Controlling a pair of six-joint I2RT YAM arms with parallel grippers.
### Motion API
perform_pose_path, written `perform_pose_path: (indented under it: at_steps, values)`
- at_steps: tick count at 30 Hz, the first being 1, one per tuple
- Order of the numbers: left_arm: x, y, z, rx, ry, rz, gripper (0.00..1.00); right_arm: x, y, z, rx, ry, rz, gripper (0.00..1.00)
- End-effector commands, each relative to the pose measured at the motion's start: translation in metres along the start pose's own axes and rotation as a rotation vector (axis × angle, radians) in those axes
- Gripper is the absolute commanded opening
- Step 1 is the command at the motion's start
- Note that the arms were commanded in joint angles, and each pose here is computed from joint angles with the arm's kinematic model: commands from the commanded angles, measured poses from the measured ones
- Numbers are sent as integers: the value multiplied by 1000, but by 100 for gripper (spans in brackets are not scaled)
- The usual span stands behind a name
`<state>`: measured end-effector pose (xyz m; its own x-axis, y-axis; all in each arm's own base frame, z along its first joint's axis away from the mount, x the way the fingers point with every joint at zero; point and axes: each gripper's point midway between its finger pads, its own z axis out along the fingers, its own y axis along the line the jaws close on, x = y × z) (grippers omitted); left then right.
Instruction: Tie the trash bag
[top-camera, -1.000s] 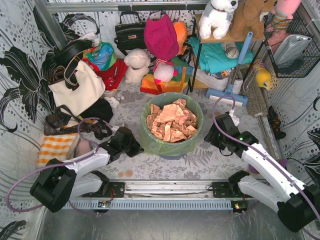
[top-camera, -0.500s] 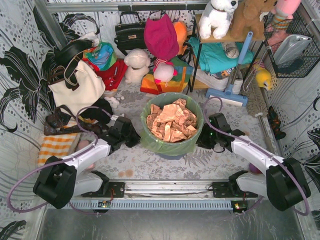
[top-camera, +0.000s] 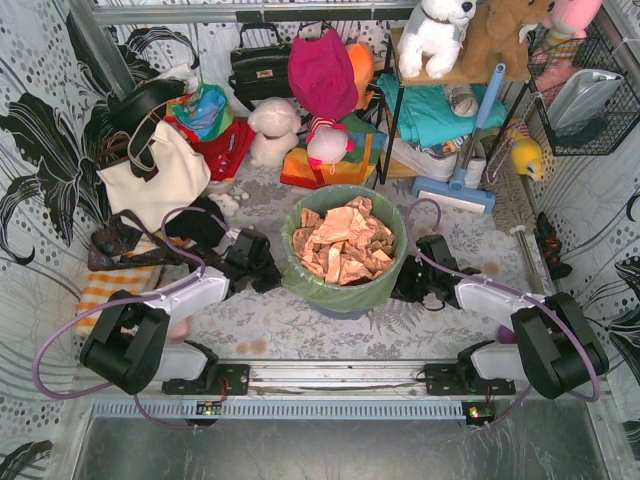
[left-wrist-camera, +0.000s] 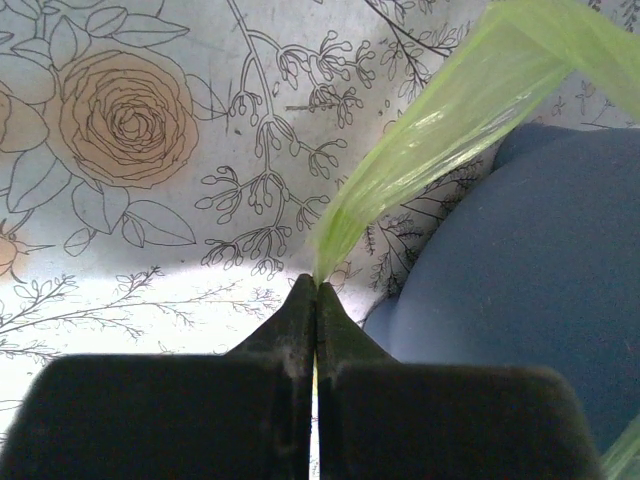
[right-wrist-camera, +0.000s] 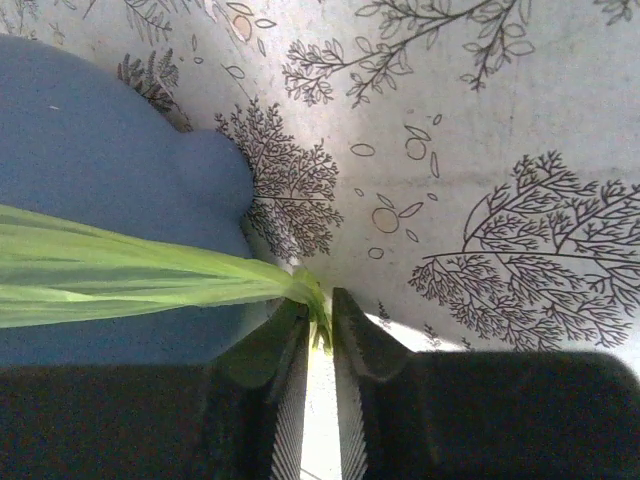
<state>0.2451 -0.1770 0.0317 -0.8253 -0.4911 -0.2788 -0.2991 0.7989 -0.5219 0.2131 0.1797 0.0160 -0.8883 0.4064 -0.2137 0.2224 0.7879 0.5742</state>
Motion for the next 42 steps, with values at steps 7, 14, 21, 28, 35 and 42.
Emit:
perform_pose_path:
  at_steps: [7,14,21,28,35,42]
  values:
    - [-22,-18,-16,36,-76,26,0,-11,-6,-25,16,-122,-18,0]
    - [-41,-32,-51,71,-174,29,0,-33,15,-79,-16,-273,-42,0]
    - [-62,-56,-101,144,-283,47,0,-48,52,-131,-121,-374,-64,0]
    - [-75,-86,-152,294,-387,77,0,-58,98,-194,-289,-479,-110,0]
    - [-88,-120,-213,488,-524,124,0,-71,141,-242,-438,-573,-179,0]
    - [-91,-154,-256,622,-552,207,0,-75,175,-271,-566,-608,-235,0]
